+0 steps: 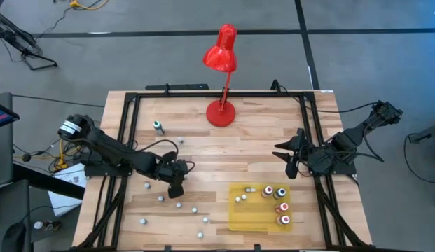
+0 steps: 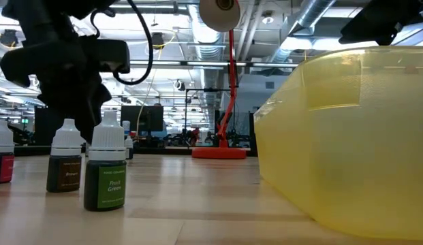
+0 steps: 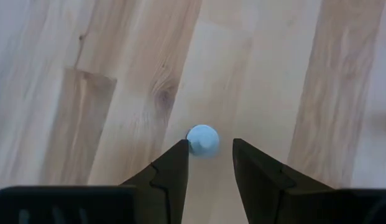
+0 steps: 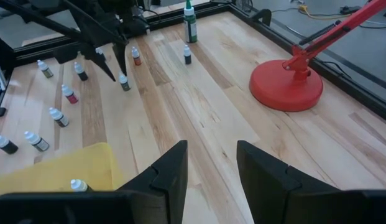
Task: Pick & Place food coloring
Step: Put the green food coloring into the yellow bin
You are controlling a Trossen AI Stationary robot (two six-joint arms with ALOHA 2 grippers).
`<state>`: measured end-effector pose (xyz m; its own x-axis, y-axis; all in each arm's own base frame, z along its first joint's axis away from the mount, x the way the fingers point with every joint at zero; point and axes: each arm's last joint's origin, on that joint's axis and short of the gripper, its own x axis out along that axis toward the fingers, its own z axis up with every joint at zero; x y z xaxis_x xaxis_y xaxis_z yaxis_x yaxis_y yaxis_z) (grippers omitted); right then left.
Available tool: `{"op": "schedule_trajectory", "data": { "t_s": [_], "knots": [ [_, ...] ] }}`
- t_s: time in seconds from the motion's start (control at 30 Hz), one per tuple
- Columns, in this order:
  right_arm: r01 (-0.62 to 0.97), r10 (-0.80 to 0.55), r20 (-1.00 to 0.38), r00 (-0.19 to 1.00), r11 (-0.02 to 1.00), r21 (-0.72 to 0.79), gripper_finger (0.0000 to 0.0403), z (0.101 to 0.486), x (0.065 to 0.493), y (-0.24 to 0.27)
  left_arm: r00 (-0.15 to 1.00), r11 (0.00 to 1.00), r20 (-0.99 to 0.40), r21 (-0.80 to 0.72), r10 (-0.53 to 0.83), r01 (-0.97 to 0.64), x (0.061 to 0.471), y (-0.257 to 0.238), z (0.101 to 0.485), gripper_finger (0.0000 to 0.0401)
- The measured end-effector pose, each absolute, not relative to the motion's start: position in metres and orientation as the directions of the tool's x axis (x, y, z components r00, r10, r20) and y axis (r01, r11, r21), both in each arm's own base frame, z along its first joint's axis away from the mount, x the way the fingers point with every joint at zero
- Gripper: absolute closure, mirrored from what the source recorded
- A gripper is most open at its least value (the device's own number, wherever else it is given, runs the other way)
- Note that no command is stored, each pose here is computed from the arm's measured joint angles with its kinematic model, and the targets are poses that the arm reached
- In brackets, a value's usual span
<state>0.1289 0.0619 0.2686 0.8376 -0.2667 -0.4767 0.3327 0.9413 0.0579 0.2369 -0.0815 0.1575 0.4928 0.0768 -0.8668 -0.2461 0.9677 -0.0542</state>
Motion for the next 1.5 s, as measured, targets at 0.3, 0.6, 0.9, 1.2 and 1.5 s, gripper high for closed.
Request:
{"op": "schedule_trajectory", "data": {
  "t_s": [0.3, 0.6, 0.9, 1.2, 1.5],
  "knots": [
    [0.333, -0.267, -0.477, 0.838, 0.941, 0.058, 0.0274, 0.269, 0.129, 0.062, 0.537, 0.971, -0.838, -0.038, 0.099, -0.238, 0.237, -0.08, 0.153, 0.0284],
    [0.333, -0.267, -0.477, 0.838, 0.941, 0.058, 0.0274, 0.269, 0.129, 0.062, 0.549, 0.975, -0.83, -0.024, 0.103, -0.219, 0.238, -0.08, 0.153, 0.0291],
    [0.333, -0.267, -0.477, 0.838, 0.941, 0.058, 0.0274, 0.269, 0.129, 0.062, 0.539, 0.973, -0.838, -0.051, 0.08, -0.224, 0.238, -0.08, 0.153, 0.0367],
    [0.333, -0.267, -0.477, 0.838, 0.941, 0.058, 0.0274, 0.269, 0.129, 0.062, 0.547, 0.969, -0.835, -0.087, 0.055, -0.231, 0.242, -0.079, 0.157, 0.0365],
    [0.333, -0.267, -0.477, 0.838, 0.941, 0.058, 0.0274, 0.269, 0.129, 0.062, 0.655, 0.985, -0.748, -0.015, 0.104, -0.173, 0.27, -0.087, 0.207, 0.0365]
  ]
}}
